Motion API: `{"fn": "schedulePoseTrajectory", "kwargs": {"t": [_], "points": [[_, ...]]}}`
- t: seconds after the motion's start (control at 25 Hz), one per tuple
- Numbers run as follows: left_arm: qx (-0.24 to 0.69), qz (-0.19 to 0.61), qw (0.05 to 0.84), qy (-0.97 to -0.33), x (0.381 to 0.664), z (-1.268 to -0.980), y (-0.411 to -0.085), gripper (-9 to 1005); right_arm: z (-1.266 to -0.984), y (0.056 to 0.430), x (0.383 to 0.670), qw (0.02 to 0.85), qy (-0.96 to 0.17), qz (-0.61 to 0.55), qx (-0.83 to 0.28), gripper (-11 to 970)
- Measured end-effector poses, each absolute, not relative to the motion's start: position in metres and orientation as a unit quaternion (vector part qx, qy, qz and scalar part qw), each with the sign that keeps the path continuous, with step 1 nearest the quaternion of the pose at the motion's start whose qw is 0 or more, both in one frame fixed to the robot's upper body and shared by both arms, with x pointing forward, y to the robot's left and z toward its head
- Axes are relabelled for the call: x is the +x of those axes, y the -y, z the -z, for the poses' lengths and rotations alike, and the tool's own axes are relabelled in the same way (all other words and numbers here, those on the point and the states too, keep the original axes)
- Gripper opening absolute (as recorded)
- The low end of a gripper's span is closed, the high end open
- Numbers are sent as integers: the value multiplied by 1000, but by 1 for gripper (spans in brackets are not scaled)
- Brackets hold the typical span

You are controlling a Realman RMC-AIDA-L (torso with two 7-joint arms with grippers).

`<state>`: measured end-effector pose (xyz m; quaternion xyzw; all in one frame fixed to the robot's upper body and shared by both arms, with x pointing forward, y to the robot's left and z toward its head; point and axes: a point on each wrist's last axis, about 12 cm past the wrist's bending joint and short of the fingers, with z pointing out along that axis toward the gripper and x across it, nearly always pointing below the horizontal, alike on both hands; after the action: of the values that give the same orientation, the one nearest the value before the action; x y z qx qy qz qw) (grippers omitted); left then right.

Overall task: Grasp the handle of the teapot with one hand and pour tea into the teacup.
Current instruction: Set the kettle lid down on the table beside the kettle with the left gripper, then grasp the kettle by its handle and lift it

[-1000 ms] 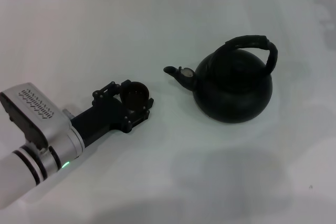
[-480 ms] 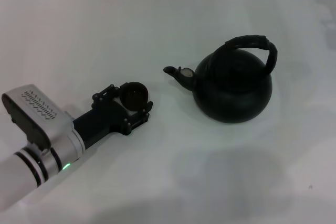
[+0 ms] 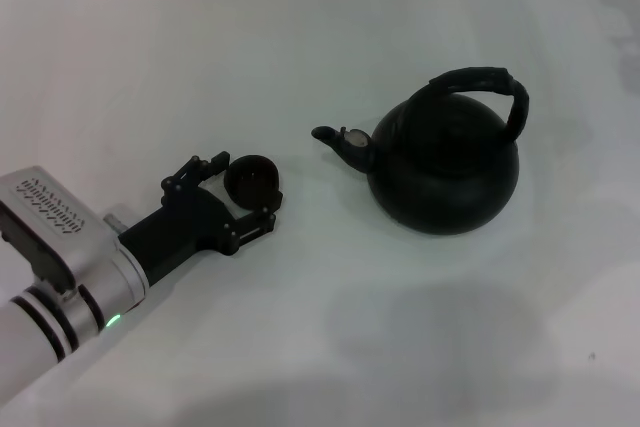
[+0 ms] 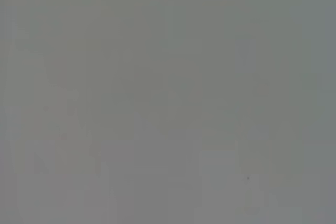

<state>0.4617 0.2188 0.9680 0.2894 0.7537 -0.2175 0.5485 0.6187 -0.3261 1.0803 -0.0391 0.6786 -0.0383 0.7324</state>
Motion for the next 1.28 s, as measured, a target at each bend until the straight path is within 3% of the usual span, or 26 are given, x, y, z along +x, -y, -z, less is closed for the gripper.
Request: {"fn": "schedulePoseTrajectory", "kwargs": {"t": [0.68, 1.04, 1.28], "points": [[261, 251, 616, -699, 449, -986, -231, 875, -1082, 327, 617, 739, -671, 38, -38, 827], [64, 195, 739, -642, 440, -1010, -274, 871, -1081, 328, 603, 765, -644, -25, 18, 827], [-54, 98, 763, -637, 432, -1010, -317, 864, -1073, 336, 593, 751, -649, -84, 81, 827]]}}
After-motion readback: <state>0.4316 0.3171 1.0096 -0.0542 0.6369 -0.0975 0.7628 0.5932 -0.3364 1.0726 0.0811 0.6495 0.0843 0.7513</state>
